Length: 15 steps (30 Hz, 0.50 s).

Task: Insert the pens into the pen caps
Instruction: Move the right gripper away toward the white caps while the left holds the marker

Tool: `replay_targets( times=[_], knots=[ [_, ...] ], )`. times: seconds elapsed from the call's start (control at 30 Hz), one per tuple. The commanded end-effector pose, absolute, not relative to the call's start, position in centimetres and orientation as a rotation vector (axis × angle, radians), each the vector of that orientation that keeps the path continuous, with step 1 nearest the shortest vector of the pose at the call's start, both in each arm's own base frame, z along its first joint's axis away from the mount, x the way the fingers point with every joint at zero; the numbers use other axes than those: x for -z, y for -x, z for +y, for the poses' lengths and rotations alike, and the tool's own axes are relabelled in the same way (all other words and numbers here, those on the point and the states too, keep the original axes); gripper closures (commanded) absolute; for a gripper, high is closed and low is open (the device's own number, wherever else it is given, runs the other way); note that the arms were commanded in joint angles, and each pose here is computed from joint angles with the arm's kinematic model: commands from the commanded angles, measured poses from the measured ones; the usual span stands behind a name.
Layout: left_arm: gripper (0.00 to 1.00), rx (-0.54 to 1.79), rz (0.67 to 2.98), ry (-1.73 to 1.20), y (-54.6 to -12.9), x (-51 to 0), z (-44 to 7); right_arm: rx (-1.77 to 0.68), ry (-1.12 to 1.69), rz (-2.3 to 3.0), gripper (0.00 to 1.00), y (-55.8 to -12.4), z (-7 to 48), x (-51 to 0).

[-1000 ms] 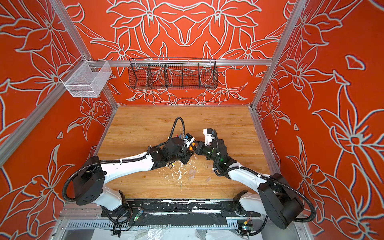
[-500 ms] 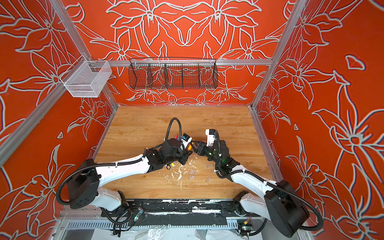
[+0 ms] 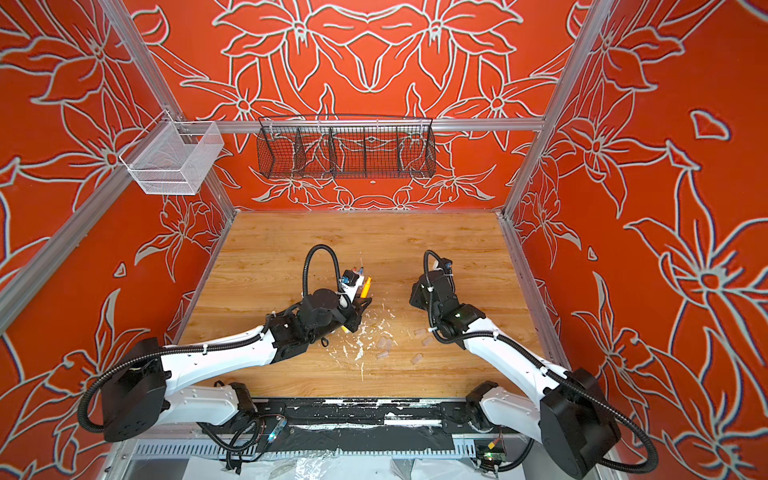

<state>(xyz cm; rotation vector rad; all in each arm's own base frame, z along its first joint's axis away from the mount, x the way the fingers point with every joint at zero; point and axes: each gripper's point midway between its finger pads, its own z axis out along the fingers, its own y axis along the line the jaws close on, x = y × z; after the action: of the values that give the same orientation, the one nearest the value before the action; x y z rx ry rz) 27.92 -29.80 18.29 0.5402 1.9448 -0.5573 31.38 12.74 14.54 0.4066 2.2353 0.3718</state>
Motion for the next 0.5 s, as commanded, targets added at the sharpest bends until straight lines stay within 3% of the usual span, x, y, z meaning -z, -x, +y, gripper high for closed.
replay_targets(
  times=[0.0,0.47],
  knots=[
    [1.00,0.550,1.878,-0.519,-28.3,-19.9,-29.5,-0.103,-0.356,2.293,0.53,-30.5,9.6,-15.4],
    [1.00,0.492,1.859,-0.315,-29.7,-21.0,-27.3,-0.059,-0.099,2.483,0.44,-27.5,9.9,-11.7]
  ],
)
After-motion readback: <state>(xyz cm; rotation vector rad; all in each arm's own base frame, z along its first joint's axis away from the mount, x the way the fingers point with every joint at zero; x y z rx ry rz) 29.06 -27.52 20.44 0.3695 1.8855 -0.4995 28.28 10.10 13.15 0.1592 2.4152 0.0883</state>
